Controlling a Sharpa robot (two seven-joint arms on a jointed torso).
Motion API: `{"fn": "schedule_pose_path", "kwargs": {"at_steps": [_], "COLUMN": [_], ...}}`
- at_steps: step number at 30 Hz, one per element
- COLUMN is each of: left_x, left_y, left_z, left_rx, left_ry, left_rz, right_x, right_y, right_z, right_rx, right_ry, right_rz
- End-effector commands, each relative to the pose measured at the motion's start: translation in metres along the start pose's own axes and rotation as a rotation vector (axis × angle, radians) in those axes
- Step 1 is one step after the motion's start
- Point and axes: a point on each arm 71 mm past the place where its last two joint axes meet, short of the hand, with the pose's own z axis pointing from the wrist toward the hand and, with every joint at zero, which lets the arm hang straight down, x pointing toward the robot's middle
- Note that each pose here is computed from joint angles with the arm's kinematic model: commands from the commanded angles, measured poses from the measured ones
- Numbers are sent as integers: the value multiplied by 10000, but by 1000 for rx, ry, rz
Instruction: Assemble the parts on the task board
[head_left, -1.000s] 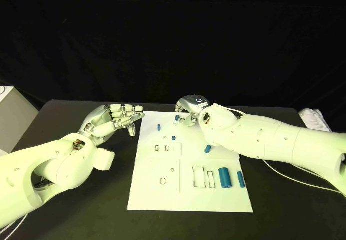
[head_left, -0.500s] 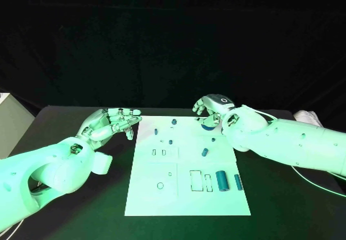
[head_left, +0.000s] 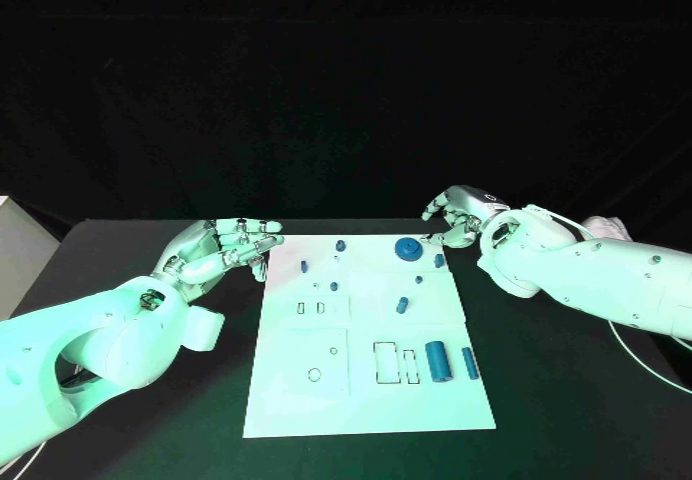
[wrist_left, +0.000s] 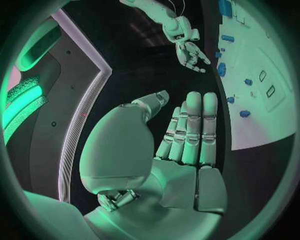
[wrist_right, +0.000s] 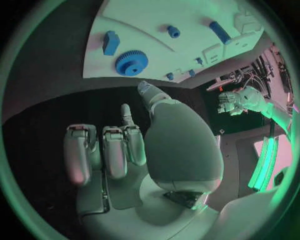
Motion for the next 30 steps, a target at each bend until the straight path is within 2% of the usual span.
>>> {"fn": "schedule_pose_path", "kwargs": {"at_steps": [1, 12, 30], "left_x": [29, 30, 25], "left_y": [-11, -2, 1], "left_z": [13, 25, 25], "left_rx": [5, 3, 0], "left_ry": [26, 28, 27], "left_rz": [-13, -14, -14], "right_x": [81, 249, 340], "right_y": [-40, 37, 96], "right_z": [30, 142, 192], "right_rx": [53, 65, 64], "right_ry": [103, 165, 186], "right_rz": [13, 8, 7]}}
